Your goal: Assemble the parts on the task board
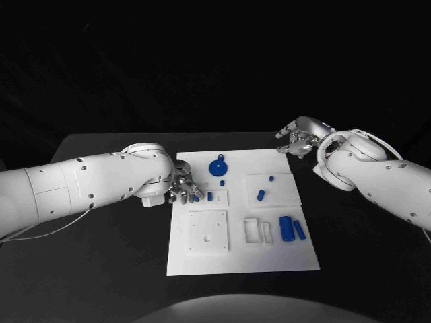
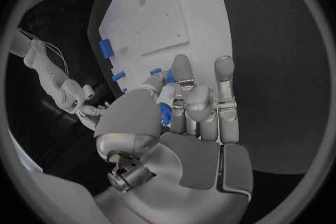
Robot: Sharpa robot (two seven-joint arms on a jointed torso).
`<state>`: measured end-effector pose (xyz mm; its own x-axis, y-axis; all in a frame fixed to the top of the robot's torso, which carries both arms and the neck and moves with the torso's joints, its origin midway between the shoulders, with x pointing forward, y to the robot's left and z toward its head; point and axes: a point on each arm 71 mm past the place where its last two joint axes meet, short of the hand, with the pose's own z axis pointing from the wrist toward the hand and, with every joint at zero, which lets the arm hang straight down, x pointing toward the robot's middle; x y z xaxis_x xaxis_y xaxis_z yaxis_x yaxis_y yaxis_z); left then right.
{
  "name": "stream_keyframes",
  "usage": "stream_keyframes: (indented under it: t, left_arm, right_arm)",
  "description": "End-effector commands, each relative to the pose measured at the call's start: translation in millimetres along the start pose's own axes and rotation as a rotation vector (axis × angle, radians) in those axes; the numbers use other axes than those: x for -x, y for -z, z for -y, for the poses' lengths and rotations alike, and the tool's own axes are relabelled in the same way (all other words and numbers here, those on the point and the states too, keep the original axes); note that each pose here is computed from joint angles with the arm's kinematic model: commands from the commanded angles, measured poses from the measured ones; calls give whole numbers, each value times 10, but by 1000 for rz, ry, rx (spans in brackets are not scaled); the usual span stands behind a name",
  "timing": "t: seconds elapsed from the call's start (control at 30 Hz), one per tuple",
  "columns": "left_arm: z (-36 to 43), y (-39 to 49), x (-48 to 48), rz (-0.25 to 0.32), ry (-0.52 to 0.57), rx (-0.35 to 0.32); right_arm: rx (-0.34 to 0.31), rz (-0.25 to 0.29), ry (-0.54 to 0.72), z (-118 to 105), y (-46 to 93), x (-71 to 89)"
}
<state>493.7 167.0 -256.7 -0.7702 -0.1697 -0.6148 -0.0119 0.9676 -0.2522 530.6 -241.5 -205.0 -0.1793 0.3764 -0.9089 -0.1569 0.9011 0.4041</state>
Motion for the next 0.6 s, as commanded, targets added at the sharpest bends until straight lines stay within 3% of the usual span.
stream_keyframes:
  t: [0.03,0.6]
  left_arm:
    - [2,-7,-30,-15,-11,2]
    - [21,6,-51,-22,-14,-2]
  right_arm:
    - [4,-10,11,-4,1,-8]
    - [3,-12,11,-2,1,-9]
